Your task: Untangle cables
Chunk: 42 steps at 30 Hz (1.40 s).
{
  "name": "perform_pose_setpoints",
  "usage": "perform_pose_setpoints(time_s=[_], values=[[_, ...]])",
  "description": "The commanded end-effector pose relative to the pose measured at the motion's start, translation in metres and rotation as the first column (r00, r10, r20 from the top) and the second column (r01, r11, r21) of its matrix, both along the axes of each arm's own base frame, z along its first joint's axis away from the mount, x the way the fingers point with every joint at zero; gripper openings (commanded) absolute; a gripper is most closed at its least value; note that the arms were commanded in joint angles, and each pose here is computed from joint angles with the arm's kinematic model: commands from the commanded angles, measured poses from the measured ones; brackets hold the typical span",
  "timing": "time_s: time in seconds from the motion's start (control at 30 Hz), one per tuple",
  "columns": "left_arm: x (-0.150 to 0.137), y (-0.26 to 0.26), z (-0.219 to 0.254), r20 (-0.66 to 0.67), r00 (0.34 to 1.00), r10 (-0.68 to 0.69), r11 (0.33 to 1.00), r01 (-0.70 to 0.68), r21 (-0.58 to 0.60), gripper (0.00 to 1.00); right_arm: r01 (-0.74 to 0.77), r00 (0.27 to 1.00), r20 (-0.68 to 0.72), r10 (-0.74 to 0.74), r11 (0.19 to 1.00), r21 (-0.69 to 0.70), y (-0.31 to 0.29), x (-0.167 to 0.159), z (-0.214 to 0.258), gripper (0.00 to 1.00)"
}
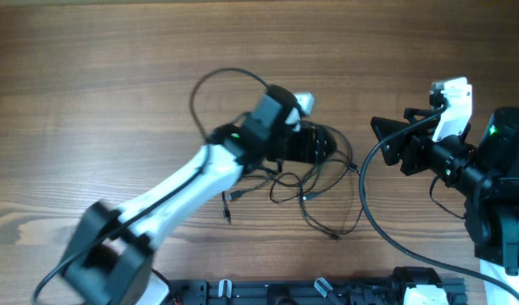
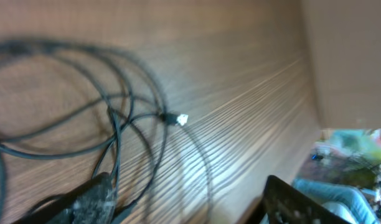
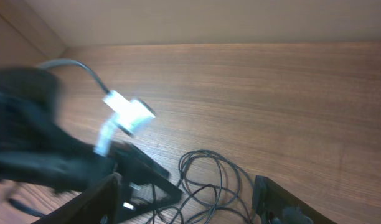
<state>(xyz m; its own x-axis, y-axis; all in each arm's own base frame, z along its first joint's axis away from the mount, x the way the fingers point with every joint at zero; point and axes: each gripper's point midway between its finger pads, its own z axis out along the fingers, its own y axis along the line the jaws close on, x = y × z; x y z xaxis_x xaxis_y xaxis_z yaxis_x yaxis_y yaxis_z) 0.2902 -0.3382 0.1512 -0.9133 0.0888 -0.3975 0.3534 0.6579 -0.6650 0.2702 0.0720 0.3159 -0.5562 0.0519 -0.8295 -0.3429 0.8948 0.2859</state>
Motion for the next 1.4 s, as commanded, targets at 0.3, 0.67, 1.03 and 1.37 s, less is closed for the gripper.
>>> perform_pose_setpoints(time_s=[0.3,0.67,1.03,1.37], values=[[0.058,0.087,-0.041,-0.056,0.823,0.565,0.808,-0.538,0.239,0.65,0.016,1.0,0.002,-0.016,1.0,-0.02,-0.004,0.001,-0.003,0.71],[0.03,0.033,-0.145,-0.14,0.803,0.579,0.783,-0.5,0.37,0.49,0.015,1.0,-0.009,-0.016,1.0,-0.02,-0.004,0.0,-0.005,0.71],[0.025,0.04,-0.193,-0.085,0.819,0.567,0.749,-0.471,0.465,0.22,0.014,1.0,-0.018,-0.014,1.0,-0.022,-0.004,-0.002,-0.007,0.7],[-0.01,0.128,-0.206,0.067,0.885,0.46,0.51,-0.325,0.797,0.26,-0.004,1.0,-0.019,0.003,0.999,-0.034,-0.003,-0.003,-0.008,0.71]])
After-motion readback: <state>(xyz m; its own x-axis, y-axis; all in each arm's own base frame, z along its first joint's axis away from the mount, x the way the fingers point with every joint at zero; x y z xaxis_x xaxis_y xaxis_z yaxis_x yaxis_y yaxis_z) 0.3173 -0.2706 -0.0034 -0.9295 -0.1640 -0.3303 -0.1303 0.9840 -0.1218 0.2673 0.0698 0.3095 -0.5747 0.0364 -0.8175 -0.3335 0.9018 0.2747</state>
